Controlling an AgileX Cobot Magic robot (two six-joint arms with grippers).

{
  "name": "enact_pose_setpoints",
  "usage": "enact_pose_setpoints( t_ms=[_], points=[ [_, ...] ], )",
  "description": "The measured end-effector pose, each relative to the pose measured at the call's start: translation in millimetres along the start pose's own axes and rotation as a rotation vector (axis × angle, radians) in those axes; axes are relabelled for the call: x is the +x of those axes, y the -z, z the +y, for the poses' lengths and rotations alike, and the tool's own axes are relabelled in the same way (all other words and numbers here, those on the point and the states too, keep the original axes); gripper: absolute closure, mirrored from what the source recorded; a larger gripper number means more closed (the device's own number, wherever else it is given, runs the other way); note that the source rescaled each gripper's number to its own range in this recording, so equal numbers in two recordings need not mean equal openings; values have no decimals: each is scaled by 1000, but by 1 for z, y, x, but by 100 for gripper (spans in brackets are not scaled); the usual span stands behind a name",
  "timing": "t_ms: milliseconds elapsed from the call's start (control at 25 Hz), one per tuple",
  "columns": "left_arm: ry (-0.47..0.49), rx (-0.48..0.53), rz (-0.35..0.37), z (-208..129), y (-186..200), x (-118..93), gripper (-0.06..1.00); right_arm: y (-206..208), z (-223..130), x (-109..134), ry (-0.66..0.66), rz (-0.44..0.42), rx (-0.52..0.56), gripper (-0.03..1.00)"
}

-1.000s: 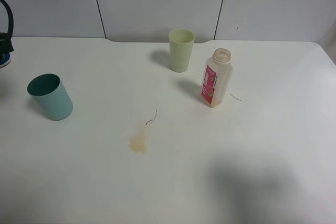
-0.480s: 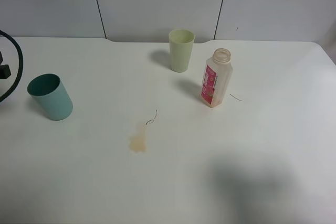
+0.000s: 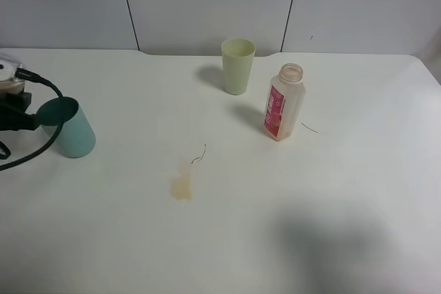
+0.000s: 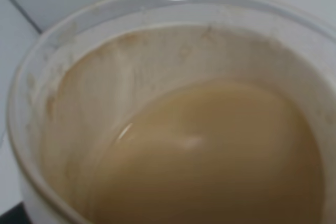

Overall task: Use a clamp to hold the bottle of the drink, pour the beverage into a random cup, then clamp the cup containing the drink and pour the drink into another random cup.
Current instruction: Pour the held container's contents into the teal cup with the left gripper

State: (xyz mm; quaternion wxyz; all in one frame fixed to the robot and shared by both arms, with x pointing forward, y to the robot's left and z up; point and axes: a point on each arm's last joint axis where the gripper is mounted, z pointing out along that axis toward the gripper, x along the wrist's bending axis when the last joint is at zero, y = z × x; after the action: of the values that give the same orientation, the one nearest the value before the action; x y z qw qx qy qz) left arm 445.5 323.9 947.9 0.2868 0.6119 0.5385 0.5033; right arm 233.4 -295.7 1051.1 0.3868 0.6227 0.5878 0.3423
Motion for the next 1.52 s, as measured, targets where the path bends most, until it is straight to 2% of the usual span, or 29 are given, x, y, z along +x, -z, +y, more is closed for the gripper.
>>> enact_pose_setpoints(
  t_ms=[280, 560, 680, 760, 1160, 1520],
  points=[
    [-157, -1, -18, -2, -4, -7, 92, 0, 0, 0, 0, 0, 0, -3],
    [-245, -12, -13, -2, -4, -7, 92, 0, 0, 0, 0, 0, 0, -3],
    [-315, -26, -28, -1, -4, -9, 92, 0, 0, 0, 0, 0, 0, -3],
    [-395, -41, -47, 0, -4, -10, 92, 0, 0, 0, 0, 0, 0, -3],
    [-499, -54, -60, 1, -4, -12, 92, 0, 0, 0, 0, 0, 0, -3],
    [-555, -57, -60, 1, -4, -12, 92, 0, 0, 0, 0, 0, 0, -3]
  ],
)
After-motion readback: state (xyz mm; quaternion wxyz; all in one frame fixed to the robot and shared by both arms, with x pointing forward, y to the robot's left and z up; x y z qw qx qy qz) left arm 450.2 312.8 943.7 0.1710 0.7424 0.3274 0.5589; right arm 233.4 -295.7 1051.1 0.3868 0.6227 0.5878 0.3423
